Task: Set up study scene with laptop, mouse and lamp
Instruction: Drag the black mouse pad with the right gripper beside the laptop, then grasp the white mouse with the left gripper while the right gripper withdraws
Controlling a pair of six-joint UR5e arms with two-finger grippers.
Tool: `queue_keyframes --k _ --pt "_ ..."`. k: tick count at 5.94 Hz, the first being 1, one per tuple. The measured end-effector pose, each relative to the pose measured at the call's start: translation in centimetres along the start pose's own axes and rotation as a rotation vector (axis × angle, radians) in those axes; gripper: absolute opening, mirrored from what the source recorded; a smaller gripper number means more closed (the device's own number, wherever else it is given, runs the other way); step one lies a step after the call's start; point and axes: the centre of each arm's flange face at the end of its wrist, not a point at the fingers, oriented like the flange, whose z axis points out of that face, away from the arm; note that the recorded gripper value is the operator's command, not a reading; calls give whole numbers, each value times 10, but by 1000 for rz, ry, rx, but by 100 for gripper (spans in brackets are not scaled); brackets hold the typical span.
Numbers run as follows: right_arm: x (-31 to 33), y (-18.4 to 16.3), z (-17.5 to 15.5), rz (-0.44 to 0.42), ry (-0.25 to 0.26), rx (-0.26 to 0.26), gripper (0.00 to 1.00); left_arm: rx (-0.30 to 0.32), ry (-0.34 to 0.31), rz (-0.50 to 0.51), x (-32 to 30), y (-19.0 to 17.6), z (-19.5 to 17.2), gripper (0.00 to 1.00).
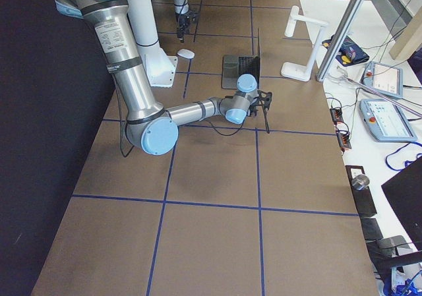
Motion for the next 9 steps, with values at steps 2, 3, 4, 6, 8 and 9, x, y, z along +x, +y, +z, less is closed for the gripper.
queue_keyframes --k 2,3,4,6,8,9 --pt "7 -25 -29 21 -25 -39 100 -1 -6 174 4 -1 24 100" --pt "10 -31 -40 23 -36 -52 100 17 30 200 10 -5 44 100" --pt "11 -35 -45 19 -42 -55 100 34 70 203 13 -8 58 100" --pt "10 -35 -48 13 -46 -55 100 38 81 201 12 -9 67 100" --pt "9 -35 -50 10 -50 -54 100 21 47 205 8 -8 75 100" --pt "9 -35 -50 10 -51 -52 100 17 38 206 7 -8 77 100"
